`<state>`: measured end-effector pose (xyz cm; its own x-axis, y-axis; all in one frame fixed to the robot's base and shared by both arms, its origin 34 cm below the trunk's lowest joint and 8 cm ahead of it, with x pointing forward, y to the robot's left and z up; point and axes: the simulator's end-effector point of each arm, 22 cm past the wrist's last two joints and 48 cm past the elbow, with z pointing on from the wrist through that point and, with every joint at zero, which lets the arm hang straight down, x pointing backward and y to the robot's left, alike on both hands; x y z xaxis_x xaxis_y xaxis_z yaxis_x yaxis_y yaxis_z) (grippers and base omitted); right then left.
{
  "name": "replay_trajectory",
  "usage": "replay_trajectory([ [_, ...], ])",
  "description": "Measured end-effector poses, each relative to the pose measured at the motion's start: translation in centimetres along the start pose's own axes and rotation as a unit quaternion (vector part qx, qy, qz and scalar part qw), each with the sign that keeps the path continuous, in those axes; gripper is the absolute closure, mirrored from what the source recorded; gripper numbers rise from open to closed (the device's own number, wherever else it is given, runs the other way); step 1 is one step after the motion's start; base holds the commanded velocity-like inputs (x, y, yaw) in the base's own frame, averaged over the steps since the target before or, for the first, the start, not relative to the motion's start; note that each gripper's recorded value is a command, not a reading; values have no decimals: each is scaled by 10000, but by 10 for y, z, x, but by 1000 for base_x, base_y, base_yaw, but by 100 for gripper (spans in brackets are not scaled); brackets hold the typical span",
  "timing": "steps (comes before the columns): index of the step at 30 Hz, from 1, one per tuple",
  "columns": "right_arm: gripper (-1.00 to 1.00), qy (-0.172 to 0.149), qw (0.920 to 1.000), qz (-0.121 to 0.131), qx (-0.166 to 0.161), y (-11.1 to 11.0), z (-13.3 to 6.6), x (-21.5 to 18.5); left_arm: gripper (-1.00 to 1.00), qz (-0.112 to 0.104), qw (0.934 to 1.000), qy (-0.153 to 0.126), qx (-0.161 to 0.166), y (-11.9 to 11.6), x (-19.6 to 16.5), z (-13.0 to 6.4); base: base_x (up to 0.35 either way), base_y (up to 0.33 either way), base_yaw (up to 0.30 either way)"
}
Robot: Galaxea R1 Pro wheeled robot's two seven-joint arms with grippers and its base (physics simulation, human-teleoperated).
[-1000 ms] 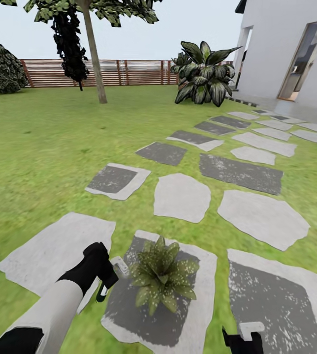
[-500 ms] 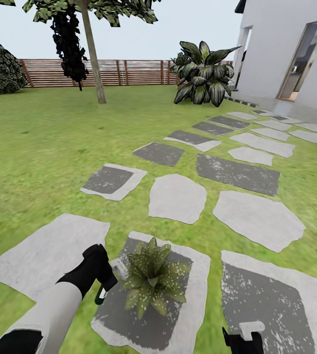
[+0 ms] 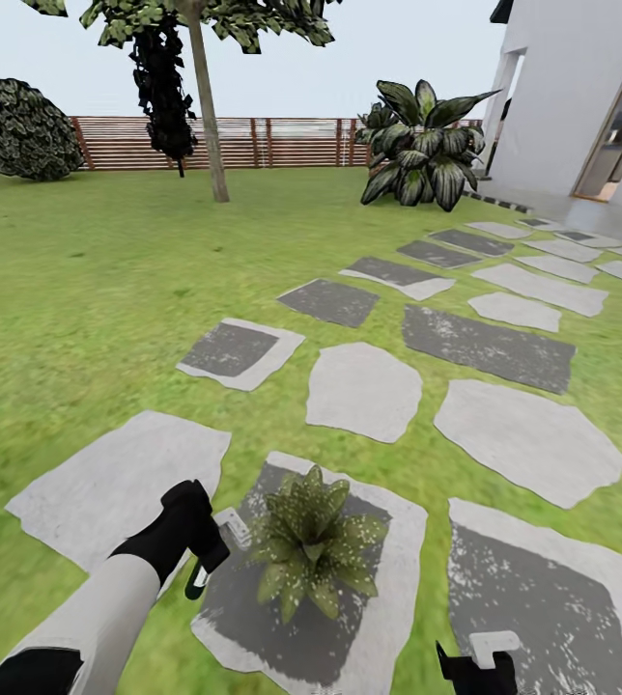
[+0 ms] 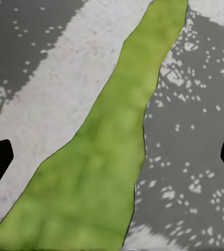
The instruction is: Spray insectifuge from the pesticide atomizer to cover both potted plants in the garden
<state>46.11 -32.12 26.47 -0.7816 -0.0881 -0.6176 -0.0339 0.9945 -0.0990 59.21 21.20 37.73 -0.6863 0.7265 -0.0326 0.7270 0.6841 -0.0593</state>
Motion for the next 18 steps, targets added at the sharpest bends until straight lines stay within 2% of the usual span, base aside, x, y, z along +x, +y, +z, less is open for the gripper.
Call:
replay_trajectory([
  [8, -100, 7, 10000, -8, -9, 1, 0, 1, 100, -75, 9999, -79, 80, -3, -3, 0, -267, -145, 14],
  [18, -100, 9, 10000, -7, -8, 1, 0, 1, 100, -56, 9999, -111, 97, -3, -2, 1, -282, -142, 257],
])
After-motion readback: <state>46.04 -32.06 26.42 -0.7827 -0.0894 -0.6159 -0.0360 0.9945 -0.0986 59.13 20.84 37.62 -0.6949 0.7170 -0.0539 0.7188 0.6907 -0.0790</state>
